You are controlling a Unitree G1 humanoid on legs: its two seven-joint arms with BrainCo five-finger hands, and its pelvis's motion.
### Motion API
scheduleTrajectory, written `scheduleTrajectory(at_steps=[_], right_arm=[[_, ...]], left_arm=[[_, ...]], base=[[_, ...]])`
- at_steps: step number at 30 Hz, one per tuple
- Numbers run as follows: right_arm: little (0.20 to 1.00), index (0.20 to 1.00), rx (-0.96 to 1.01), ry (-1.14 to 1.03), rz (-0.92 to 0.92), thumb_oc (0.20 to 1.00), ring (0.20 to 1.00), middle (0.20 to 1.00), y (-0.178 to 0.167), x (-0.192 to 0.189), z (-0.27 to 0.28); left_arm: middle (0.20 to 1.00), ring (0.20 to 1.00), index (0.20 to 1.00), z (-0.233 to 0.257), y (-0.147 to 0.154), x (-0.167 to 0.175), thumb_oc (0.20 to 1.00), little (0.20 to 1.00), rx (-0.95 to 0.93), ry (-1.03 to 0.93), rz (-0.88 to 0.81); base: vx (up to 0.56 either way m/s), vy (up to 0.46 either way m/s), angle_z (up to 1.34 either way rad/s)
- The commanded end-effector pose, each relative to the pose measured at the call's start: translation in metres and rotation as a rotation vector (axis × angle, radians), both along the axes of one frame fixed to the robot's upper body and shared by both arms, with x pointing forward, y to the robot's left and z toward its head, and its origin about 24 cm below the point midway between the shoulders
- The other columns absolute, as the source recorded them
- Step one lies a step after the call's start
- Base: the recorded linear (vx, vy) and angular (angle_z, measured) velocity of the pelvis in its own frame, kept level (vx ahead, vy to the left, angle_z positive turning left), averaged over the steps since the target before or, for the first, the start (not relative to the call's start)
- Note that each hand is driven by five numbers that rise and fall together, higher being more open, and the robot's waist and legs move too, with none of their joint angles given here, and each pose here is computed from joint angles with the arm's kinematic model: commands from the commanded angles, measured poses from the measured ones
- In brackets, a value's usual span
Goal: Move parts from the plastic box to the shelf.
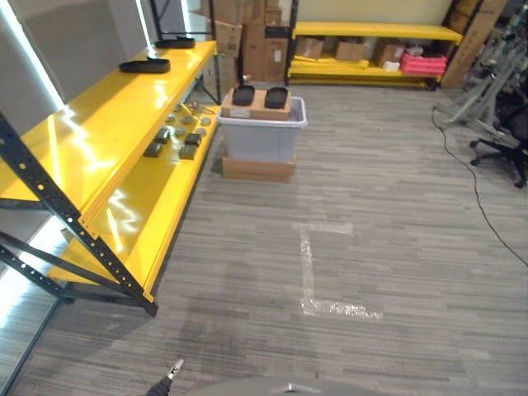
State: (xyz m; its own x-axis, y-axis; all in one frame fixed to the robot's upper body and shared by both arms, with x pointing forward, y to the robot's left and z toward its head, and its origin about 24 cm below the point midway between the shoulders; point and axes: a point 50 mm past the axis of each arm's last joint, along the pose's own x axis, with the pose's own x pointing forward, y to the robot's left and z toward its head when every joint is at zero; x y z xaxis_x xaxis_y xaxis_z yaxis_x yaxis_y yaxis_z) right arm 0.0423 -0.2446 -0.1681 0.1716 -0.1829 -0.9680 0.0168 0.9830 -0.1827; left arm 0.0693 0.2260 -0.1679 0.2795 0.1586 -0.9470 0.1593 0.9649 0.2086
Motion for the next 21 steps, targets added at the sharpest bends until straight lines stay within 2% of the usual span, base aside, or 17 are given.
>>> scheduleTrajectory(at_steps=[1,5,12,21], right_arm=[[1.000,1.000,-0.039,-0.095,-0.021,1.000,1.000,1.000,-0.018,0.037,0.010],[1.000,1.000,-0.019,-0.100,-0.024,1.000,1.000,1.000,-0.013,0.038,0.009],[1.000,1.000,0.004,-0.063,-0.067,1.000,1.000,1.000,-0.009,0.026,0.005],[1.000,1.000,0.017,-0.088,-0.108,1.000,1.000,1.000,-0.005,0.029,0.005]], left_arm=[[1.000,1.000,1.000,0.006,0.004,0.027,1.000,1.000,0.008,-0.067,0.024],[1.000,1.000,1.000,0.002,0.003,0.016,1.000,1.000,-0.009,-0.036,0.106],[1.000,1.000,1.000,-0.001,0.000,0.000,1.000,1.000,-0.015,0.011,0.148],[1.000,1.000,1.000,-0.002,-0.004,0.001,1.000,1.000,-0.004,0.010,0.073]], base=[[0.00,0.003,0.07],[0.01,0.004,0.00],[0.00,0.000,0.00],[0.00,0.010,-0.05]])
